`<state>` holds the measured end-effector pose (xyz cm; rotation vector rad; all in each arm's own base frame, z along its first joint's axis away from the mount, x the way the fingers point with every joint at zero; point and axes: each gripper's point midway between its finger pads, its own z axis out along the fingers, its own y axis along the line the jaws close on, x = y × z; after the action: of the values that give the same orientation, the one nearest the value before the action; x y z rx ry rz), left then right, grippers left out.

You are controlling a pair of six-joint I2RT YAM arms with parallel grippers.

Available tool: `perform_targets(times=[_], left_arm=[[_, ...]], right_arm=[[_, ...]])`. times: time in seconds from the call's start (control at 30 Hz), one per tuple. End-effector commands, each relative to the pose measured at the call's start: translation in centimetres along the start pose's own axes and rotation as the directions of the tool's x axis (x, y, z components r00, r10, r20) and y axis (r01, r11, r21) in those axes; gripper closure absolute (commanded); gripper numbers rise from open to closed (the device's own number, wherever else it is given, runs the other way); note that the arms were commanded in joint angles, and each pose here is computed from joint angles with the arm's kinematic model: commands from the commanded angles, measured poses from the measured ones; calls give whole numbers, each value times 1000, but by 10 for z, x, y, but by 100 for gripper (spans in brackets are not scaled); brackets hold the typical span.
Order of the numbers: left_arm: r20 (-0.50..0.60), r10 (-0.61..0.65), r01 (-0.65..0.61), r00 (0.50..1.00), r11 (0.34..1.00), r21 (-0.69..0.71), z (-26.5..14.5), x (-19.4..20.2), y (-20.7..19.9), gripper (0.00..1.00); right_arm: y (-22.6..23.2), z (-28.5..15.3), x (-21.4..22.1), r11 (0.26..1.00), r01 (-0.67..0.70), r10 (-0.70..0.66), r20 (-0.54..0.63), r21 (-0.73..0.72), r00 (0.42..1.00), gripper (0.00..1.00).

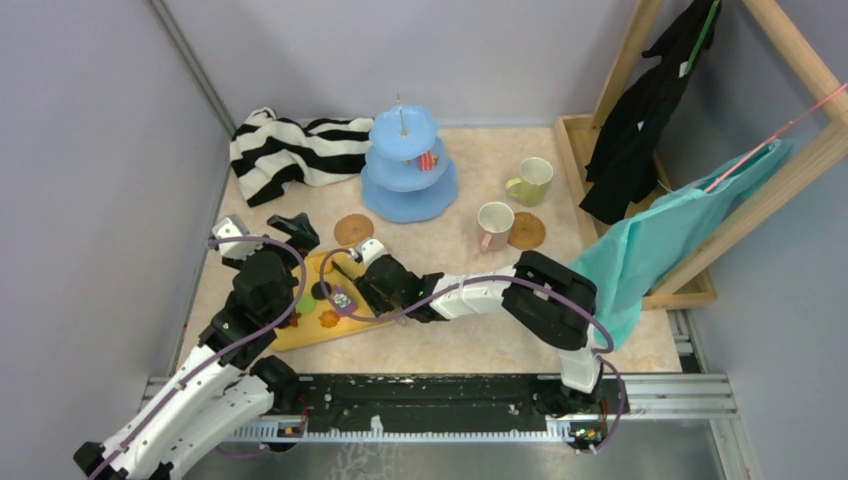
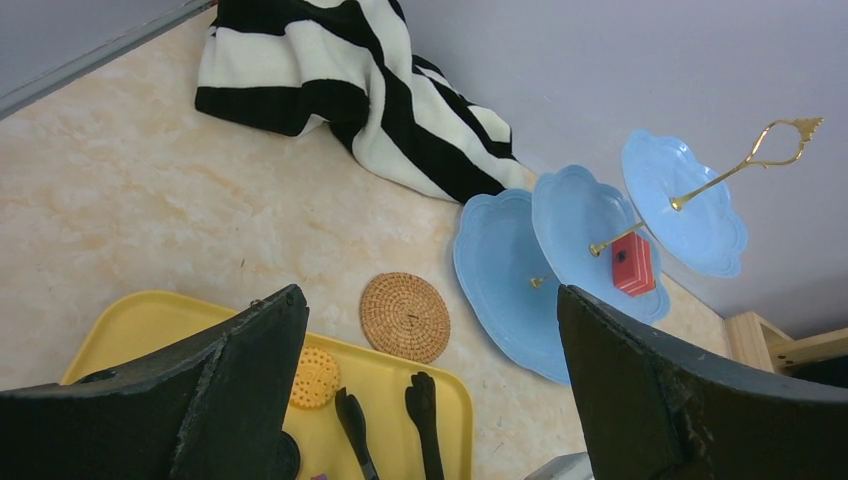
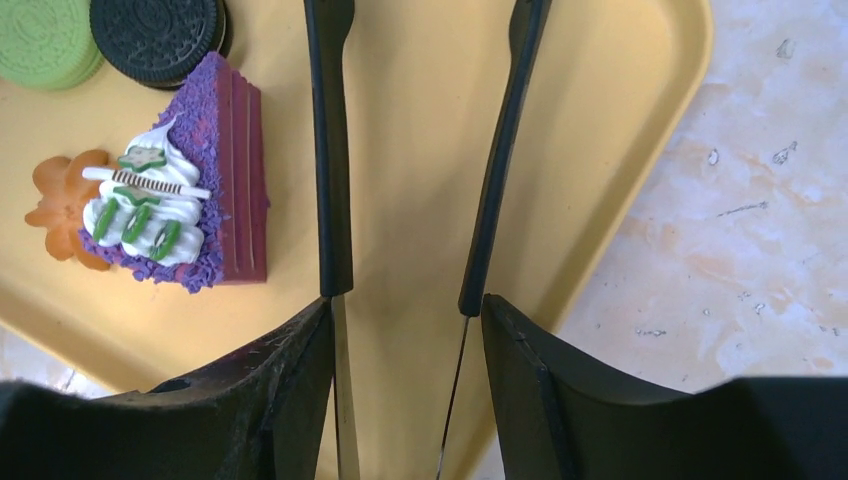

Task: Serve the afternoon tea
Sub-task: Pick up the clamp from the tray.

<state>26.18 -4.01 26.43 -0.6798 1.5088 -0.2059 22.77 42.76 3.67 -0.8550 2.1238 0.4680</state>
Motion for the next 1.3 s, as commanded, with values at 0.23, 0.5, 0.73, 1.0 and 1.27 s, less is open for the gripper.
perform_targets(times=[0.23,0.5,0.73,1.0,1.27], left_arm=[[22,1,0,1000,1000,-24,0,-5,5,1],[30,1,-1,1000,1000,-19,-1,-11,2,1],[42,1,0,999,1000,-16,-2,-19,0,1],[48,8,-7,999,1000,-14,-2,-22,-1,1],[71,13,-12,997,1000,-17,-4,-35,-4,1]], right_arm=[[-5,-10,-22,1000,-16,14,54,20,998,60],[-6,-29,-42,1000,-14,12,52,27,999,63],[-2,-52,-45,998,-54,55,56,-21,997,64],[-2,-96,-35,995,-72,76,48,-74,996,64],[16,-119,-5,988,-70,70,-5,-136,998,60]])
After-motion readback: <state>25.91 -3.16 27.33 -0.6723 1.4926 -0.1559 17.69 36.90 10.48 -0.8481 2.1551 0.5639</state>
